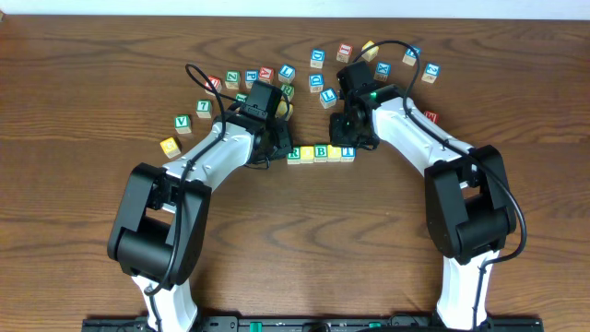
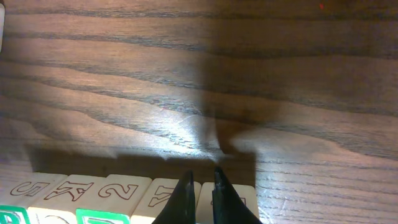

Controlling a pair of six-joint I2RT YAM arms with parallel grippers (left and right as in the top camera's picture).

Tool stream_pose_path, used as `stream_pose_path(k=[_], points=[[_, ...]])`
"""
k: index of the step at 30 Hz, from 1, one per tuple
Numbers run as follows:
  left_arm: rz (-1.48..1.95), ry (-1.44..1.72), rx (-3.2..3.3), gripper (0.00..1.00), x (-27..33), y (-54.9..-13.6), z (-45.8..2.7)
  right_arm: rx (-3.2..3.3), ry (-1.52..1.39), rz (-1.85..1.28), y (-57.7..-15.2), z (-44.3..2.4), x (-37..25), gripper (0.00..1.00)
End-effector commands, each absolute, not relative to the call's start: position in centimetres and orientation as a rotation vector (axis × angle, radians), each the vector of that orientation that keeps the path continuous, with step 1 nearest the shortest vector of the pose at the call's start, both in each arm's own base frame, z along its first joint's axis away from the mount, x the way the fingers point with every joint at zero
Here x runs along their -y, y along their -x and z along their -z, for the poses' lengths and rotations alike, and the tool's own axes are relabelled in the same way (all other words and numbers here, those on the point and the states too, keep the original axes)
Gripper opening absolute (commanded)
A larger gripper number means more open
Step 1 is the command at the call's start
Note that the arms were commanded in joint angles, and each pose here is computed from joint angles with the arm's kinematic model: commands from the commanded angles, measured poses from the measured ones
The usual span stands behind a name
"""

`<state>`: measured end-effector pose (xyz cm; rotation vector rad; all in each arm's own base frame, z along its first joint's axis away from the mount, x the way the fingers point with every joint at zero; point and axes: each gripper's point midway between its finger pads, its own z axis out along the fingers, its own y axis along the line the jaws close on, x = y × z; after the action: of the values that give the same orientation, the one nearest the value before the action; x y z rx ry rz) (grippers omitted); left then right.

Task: Spell out ROBOT

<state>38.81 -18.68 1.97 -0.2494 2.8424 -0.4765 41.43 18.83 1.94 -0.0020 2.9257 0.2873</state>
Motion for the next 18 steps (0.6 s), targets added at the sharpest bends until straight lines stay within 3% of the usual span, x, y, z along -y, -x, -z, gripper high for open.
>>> stream_pose_path(k=[1,6,8,11,18], points=[[0.449,0.246,-2.855,0.10,18.4,-38.6,-1.4,-2.892,0.031,-0.289,-41.6,-3.4,-18.9,0.06],[0.449,0.246,-2.855,0.10,18.4,-38.6,-1.4,-2.850,0.014,-0.252,-42.7,-3.7,-18.3,0.09],[0.449,0.246,-2.854,0.10,18.4,-38.6,-1.4,-2.808,-0.020,-0.270,-44.3,-5.0,-17.7,0.20],[0.449,0.246,-2.854,0.10,18.4,-38.6,-1.4,-2.777,-0.049,-0.285,-45.1,-6.7,-16.9,0.22],[0.449,0.240,-2.854,0.10,18.4,-38.6,-1.4,-2.816,-0.113,-0.255,-43.9,-8.2,-14.4,0.27]])
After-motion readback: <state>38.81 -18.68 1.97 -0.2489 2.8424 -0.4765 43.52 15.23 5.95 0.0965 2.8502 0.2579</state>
